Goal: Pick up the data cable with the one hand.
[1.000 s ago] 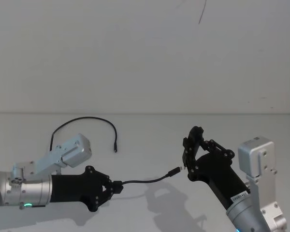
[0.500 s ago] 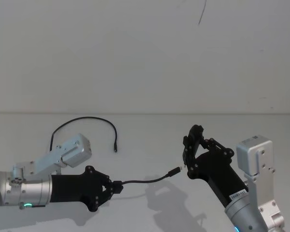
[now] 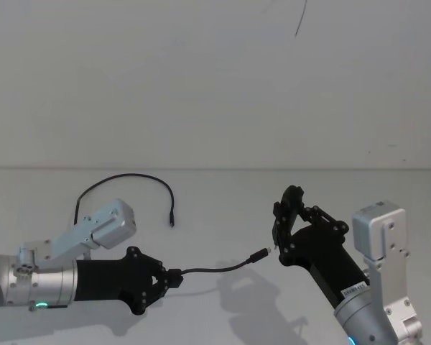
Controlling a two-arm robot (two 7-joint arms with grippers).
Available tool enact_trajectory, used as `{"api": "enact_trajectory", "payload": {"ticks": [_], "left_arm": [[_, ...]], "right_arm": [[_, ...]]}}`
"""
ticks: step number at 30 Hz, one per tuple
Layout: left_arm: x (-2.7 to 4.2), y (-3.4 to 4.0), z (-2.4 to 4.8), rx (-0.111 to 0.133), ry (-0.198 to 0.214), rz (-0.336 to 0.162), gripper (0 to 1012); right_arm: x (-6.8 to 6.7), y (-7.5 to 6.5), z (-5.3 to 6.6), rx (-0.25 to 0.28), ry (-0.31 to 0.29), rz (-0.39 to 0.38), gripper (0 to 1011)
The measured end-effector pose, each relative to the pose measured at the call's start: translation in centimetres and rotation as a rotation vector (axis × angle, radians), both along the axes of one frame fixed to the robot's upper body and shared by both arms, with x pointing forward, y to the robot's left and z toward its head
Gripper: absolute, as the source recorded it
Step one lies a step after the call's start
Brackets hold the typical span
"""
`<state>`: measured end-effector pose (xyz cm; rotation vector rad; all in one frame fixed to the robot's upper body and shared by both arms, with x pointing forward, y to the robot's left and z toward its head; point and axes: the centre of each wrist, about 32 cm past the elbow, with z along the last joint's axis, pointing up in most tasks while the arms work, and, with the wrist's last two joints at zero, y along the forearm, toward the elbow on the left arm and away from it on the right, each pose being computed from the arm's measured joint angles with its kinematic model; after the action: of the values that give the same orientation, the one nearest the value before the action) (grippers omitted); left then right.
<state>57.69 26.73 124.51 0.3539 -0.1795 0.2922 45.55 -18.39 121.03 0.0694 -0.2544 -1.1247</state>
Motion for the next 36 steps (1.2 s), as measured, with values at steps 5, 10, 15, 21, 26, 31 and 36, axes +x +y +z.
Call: {"api": "enact_trajectory", "payload": {"ticks": [5,10,15,21,26,31,36], "left_arm": [[0.0,0.0,0.0,0.0,0.0,0.0,42],[0.0,0.0,0.0,0.0,0.0,0.0,42],[0.0,0.0,0.0,0.0,0.0,0.0,42],[0.0,0.0,0.0,0.0,0.0,0.0,42],[0.0,0.0,0.0,0.0,0.0,0.0,42],[0.0,0.0,0.0,0.0,0.0,0.0,42],[0.0,0.0,0.0,0.0,0.0,0.0,41]], "right_arm": [[-0.01,0.09,-0.08,0.005,0.007,0.001,263],[0.02,0.18,-0.14,0.01,0.013,0.003,263],[0.08,0.28,-0.18,0.012,0.017,0.011,263],[0.18,0.32,-0.14,0.012,0.018,0.018,263],[0.25,0.32,-0.08,0.008,0.018,0.022,263],[0.28,0.31,-0.05,0.006,0.019,0.024,263],[0.3,0.31,-0.04,0.003,0.019,0.025,263]]}}
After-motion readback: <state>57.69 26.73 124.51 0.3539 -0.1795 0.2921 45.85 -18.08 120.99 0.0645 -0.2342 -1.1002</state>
